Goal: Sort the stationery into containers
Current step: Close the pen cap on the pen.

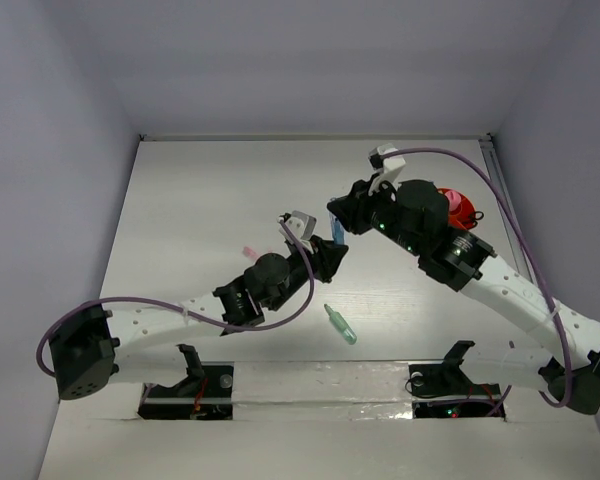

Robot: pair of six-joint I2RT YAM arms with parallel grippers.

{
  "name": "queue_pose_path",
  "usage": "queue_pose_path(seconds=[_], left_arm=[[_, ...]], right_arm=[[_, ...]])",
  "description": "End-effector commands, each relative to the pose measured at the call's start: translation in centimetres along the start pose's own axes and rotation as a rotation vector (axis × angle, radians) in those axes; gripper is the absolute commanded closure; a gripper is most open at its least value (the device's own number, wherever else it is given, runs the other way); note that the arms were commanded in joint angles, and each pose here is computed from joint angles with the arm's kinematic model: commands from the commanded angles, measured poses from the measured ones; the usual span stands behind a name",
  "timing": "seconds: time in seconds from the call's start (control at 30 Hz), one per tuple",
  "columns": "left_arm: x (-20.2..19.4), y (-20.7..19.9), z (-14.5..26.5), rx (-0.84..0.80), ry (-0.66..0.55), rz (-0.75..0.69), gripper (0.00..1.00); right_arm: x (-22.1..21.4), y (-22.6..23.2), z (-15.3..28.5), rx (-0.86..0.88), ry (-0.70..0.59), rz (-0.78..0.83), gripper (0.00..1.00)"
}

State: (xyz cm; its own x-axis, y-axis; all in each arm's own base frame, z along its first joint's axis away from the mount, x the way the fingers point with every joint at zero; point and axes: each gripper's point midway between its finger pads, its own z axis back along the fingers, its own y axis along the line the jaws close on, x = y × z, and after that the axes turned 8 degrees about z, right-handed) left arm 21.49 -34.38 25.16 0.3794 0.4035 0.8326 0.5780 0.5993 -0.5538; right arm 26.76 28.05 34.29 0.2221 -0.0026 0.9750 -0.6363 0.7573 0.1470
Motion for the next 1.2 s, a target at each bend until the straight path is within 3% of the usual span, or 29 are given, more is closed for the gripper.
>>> queue_pose_path(seconds=[0.0,0.77,0.93,1.17], left_arm=[[3.6,-1.7,-0.8,-0.013,-0.103,0.084,1.00],[8.5,-0.3,-1.0,0.001,-0.182,0.098,1.00],[9.6,-0.7,-0.8,-0.011,-0.197,0.100,1.00],[14.9,-2.4,-0.5,-0.046,-0.281,0.061,1.00]], right_arm=[[1.8,-0.2,0.1,-0.007,-0.089,-0.027,1.00],[-3.9,1.0,0.7,0.055,-0.068,-0.014,1.00],[-5.9,1.3,0.7,0.066,-0.006,-0.008,1.00],[-10.9,2.2,0.5,0.090,0.078,-0.080,1.00]])
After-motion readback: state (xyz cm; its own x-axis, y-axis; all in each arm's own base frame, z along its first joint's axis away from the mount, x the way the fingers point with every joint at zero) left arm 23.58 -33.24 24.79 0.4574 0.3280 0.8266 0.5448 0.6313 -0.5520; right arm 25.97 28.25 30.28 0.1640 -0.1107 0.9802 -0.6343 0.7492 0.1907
